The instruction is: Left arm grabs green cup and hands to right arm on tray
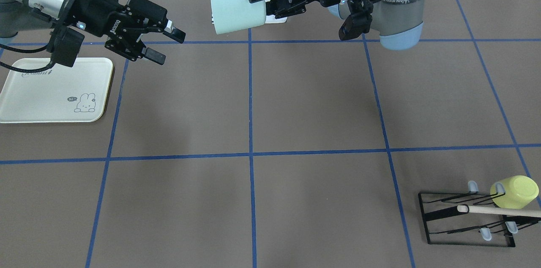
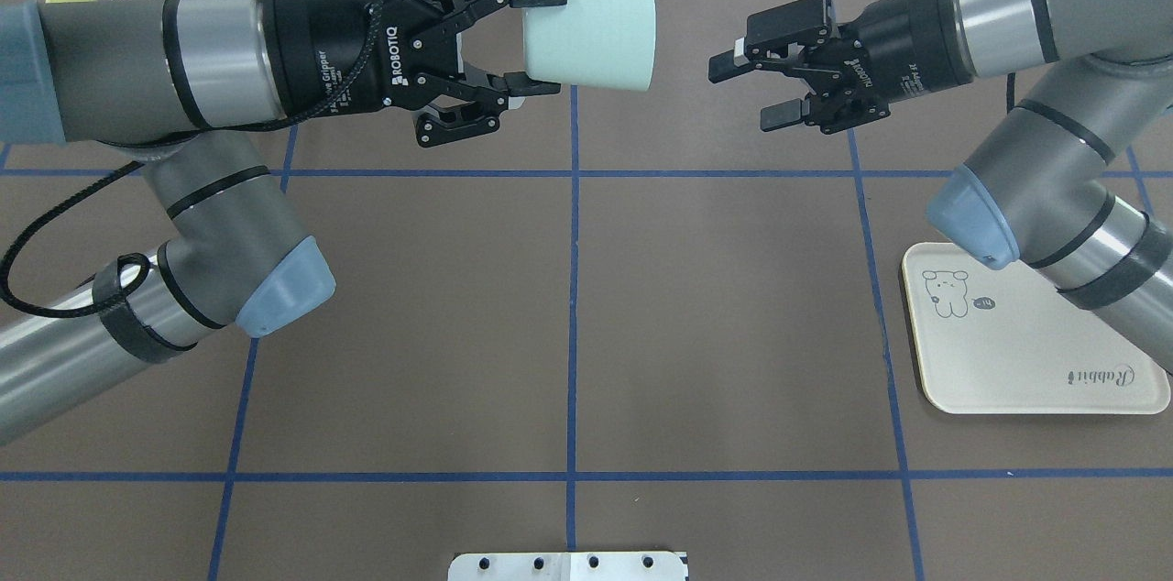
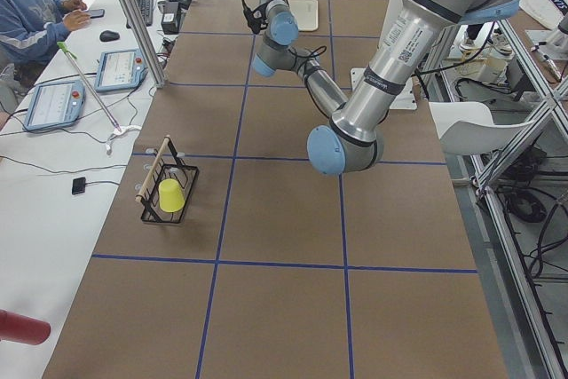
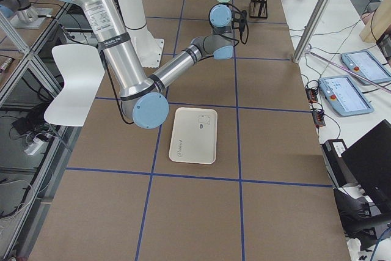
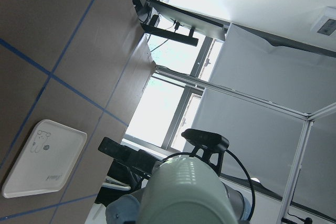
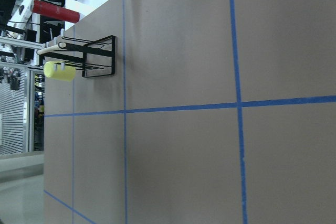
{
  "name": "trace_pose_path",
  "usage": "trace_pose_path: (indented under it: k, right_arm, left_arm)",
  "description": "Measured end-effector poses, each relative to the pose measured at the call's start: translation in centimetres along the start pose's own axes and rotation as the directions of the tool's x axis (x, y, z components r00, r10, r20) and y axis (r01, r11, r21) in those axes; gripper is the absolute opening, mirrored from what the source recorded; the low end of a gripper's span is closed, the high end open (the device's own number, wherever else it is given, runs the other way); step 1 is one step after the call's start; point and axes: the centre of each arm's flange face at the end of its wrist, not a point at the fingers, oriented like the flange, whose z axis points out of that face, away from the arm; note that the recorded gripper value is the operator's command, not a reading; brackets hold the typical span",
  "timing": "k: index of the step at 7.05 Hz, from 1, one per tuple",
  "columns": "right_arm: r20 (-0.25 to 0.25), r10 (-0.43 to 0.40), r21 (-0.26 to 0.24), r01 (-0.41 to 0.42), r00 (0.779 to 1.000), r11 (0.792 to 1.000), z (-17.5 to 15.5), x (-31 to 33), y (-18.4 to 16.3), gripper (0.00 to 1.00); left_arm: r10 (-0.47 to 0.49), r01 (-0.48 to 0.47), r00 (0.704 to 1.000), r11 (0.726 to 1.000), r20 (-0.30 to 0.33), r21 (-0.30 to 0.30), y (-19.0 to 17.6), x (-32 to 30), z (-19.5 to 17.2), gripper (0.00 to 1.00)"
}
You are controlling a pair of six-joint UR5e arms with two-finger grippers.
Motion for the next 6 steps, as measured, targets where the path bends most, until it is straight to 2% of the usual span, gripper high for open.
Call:
trace_pose_path:
  k: [1,3,5,6]
  right_arm:
    - [0.073,0.043,0.007,-0.044,0.996,0.999,-0.2,-0.4,0.7,1.0]
    - [0.206,0.116,-0.017,-0.115,0.972,0.993,0.5,-0.9,2.8,1.0]
    - [0.338,0.187,-0.052,-0.18,0.923,0.982,2.5,-1.0,5.6,0.99]
    - [0.369,0.203,-0.063,-0.194,0.907,0.979,3.2,-0.9,6.5,0.98]
  left_arm:
    - [-0.034,0.034,0.999,0.999,-0.04,0.007,-0.6,-0.3,-0.4,0.06]
    - [-0.103,0.104,0.99,0.995,-0.093,0.009,-1.0,-0.5,-1.0,0.06]
    - [-0.128,0.128,0.987,0.992,-0.101,-0.01,-0.3,-1.1,-0.5,0.06]
    - [-0.136,0.135,0.985,0.991,-0.108,-0.017,0.2,-1.2,-0.2,0.06]
